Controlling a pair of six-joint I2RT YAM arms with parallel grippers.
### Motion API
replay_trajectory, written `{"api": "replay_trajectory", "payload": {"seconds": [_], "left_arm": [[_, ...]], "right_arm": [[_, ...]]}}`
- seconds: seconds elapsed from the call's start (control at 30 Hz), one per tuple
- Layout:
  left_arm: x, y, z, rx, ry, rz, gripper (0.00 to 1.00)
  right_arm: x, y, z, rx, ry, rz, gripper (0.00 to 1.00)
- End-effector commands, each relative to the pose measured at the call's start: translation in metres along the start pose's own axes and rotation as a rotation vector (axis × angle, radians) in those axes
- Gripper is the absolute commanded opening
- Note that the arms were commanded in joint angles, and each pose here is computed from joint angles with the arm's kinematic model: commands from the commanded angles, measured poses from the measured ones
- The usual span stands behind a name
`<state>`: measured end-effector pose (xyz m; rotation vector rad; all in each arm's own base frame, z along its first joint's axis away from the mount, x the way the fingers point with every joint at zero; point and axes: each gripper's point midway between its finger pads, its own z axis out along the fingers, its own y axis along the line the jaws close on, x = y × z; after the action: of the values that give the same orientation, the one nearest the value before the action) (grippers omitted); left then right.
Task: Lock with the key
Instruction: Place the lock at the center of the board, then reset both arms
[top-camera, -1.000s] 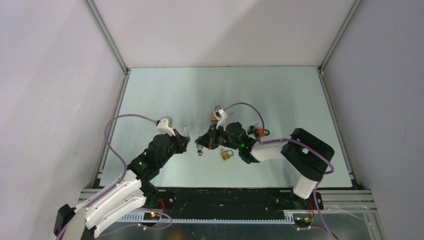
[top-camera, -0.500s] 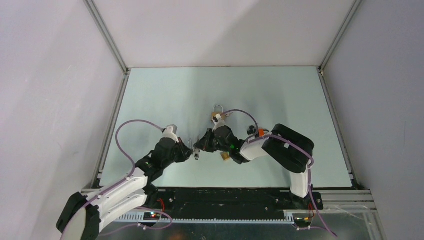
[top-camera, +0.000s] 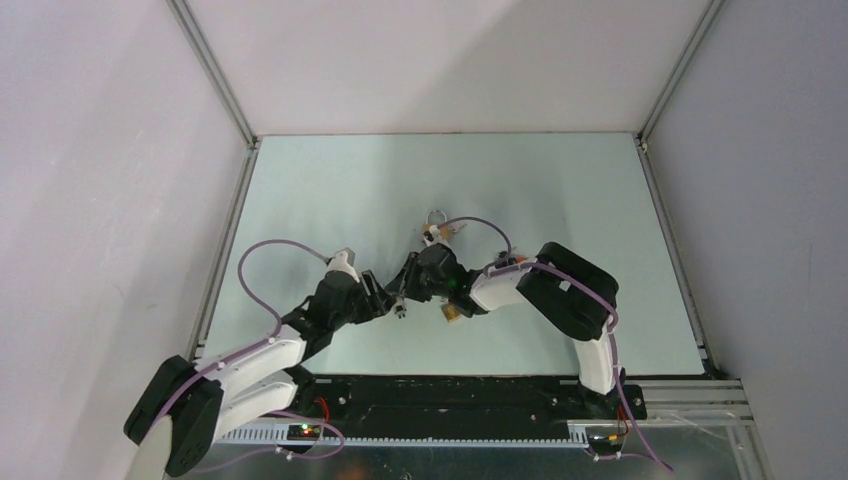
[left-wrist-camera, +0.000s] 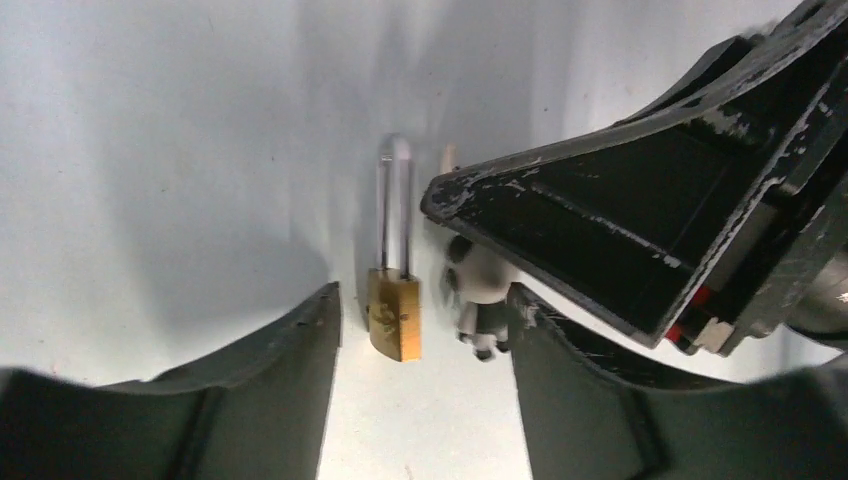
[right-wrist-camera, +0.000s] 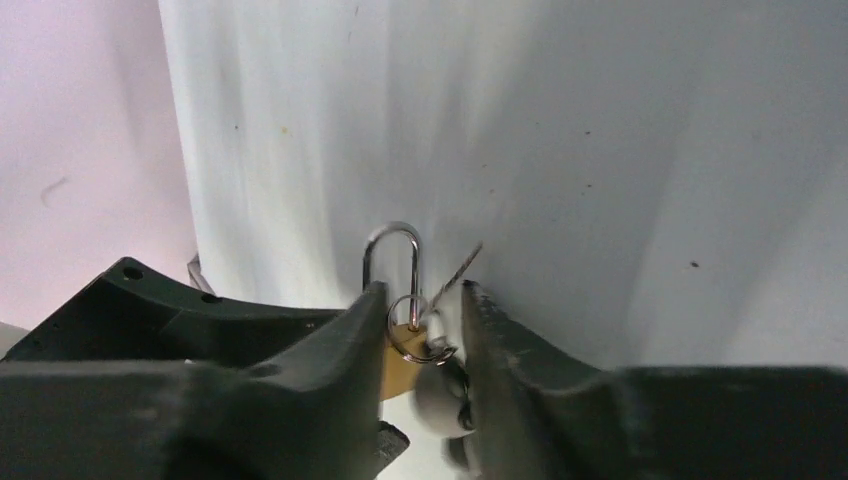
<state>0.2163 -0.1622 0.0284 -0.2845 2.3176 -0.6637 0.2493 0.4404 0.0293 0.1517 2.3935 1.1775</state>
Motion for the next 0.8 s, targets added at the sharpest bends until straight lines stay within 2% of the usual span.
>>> {"api": "replay_trajectory", "payload": {"seconds": [0.0, 0.13, 0.2, 0.33, 0.53, 0.67, 0.77], "left_arm": [[-0.025, -0.014, -0.005, 0.042, -0.092, -0.028, 0.71], [-0.043, -0.012, -0.017, 0.010, -0.164, -0.034, 0.83], [-0.054, -0.006, -0.025, -0.048, -0.198, -0.025, 0.88], [-0.076, -0.009, -0.045, -0.086, -0.252, 0.018, 0.99], [-0.103, -0.031, -0.076, -0.031, -0.327, 0.036, 1.00], [-0.120, -0.043, -0.104, -0.001, -0.378, 0.041, 1.00], [-0.132, -0.059, -0.134, 0.059, -0.408, 0.062, 1.00]], "right_arm": [[0.007, -0.012, 0.000, 0.072, 0.069, -0.015, 0.45], [-0.010, -0.007, -0.009, 0.081, 0.040, -0.067, 0.65], [-0.021, -0.002, -0.016, 0.080, 0.018, -0.092, 0.70], [-0.045, 0.008, -0.035, 0.093, -0.053, -0.163, 0.73], [-0.096, 0.037, -0.088, 0.110, -0.220, -0.280, 0.74], [-0.139, 0.026, -0.141, 0.245, -0.371, -0.311, 0.72], [-0.159, 0.010, -0.185, 0.335, -0.437, -0.321, 0.74]]}}
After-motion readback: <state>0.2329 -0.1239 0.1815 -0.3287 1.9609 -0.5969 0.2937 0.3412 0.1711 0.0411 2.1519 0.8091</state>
